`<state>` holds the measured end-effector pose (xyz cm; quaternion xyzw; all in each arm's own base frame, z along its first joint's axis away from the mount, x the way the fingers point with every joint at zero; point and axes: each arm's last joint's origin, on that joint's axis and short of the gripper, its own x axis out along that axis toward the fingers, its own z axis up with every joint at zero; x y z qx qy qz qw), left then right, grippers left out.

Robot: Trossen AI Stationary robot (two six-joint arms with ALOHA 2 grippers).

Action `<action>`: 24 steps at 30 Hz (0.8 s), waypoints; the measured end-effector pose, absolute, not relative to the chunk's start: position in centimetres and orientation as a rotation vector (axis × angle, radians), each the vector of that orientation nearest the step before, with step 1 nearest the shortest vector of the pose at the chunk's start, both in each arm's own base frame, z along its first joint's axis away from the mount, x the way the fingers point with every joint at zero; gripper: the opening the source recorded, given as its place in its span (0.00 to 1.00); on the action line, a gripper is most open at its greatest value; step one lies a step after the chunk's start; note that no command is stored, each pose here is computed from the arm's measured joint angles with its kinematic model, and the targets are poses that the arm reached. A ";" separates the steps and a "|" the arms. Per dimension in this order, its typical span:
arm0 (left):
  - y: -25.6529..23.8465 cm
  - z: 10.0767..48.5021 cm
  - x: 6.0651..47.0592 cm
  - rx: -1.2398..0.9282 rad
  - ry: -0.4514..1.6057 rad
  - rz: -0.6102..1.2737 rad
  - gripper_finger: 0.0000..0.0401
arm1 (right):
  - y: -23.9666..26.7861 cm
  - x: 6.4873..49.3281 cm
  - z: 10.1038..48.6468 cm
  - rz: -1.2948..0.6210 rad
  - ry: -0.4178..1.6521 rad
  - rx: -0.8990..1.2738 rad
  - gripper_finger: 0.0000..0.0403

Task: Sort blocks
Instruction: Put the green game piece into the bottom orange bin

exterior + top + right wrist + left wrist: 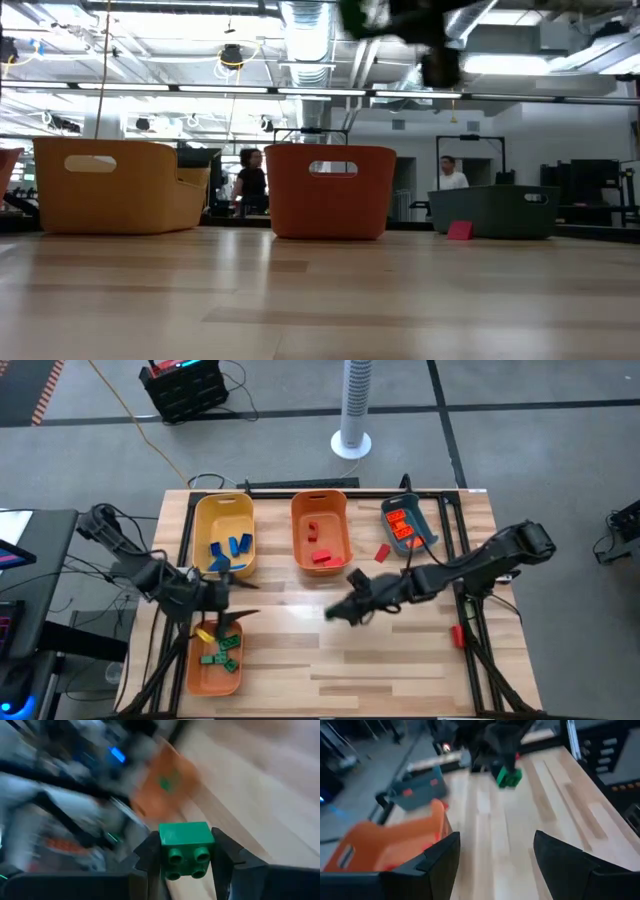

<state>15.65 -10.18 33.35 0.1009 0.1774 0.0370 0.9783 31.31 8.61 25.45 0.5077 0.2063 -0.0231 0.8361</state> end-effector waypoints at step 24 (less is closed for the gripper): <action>-9.7 34.6 22.2 0.110 0.209 0.008 0.61 | 6.7 38.5 30.0 0.133 0.069 1.138 0.32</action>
